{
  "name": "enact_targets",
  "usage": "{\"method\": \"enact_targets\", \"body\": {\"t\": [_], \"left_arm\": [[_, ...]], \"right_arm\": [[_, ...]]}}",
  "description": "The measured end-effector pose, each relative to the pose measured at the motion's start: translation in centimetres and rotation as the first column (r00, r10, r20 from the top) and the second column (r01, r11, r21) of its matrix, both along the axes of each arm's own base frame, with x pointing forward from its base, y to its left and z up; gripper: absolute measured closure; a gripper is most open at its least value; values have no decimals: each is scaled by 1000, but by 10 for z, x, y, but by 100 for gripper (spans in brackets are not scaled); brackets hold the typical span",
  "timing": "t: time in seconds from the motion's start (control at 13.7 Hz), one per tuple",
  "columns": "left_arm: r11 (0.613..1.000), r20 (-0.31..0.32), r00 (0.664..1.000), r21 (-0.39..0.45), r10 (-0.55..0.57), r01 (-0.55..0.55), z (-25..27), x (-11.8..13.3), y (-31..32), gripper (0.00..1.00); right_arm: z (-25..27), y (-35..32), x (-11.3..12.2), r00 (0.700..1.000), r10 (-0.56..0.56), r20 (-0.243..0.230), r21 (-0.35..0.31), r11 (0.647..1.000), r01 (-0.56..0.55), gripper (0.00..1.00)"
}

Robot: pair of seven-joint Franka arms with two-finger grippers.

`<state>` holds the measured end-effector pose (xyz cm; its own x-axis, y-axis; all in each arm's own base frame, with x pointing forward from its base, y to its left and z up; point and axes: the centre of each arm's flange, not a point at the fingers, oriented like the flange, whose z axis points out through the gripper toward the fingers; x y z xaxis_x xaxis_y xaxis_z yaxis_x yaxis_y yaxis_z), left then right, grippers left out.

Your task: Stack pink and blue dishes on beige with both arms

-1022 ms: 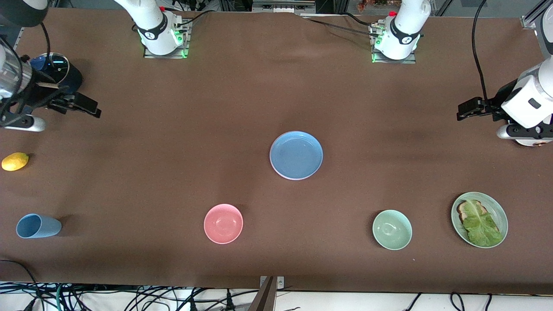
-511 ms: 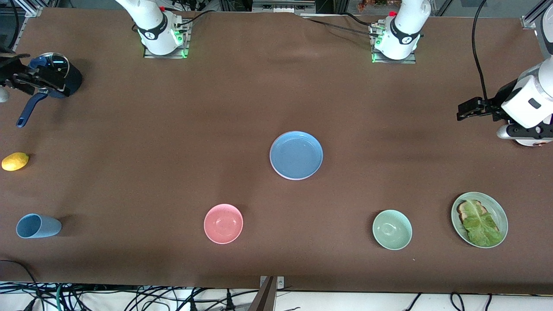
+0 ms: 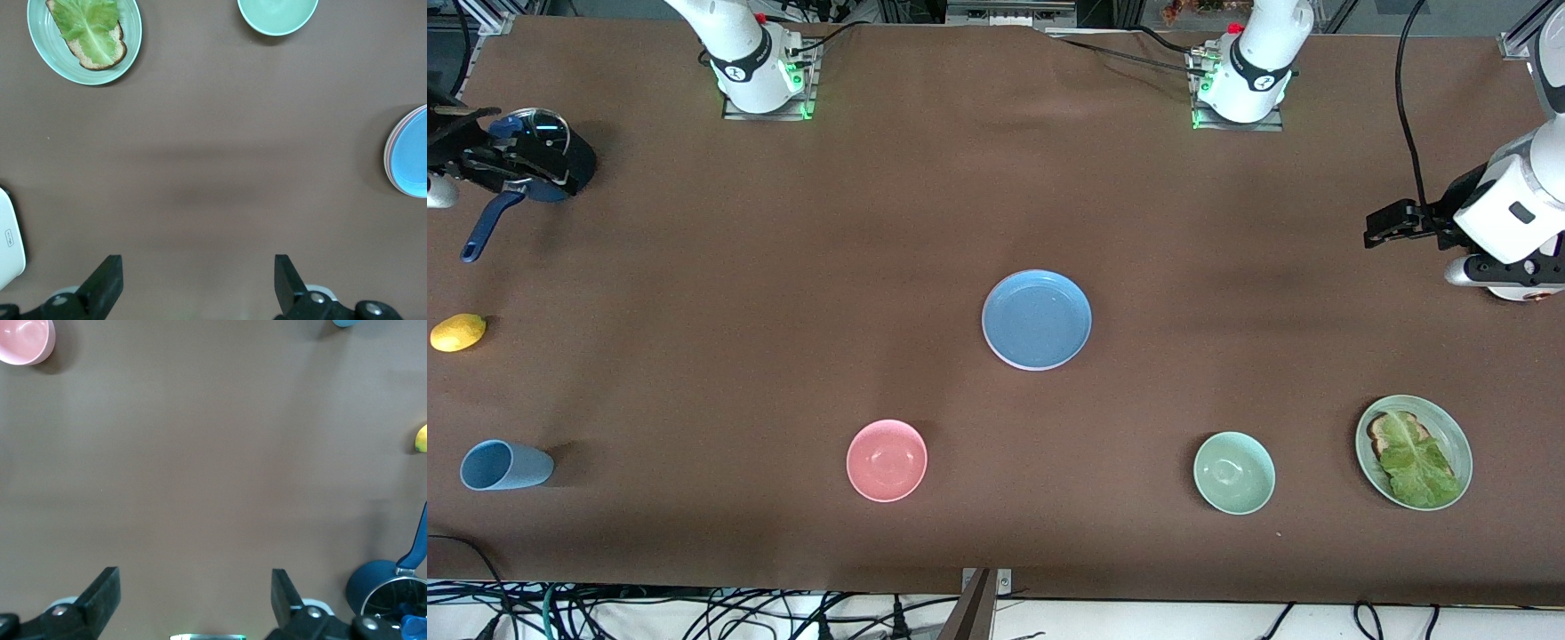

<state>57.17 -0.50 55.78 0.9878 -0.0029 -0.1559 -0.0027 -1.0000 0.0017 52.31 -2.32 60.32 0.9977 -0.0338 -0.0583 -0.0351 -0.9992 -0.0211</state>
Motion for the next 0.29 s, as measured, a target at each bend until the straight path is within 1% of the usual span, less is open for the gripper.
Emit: {"method": "enact_targets", "body": {"t": [0.29], "left_arm": [[1000,-7,1000,0,0,0,-4,2,0,0]], "right_arm": [[0,0,0,1000,-1,-1,-1,1000,1,0]]}}
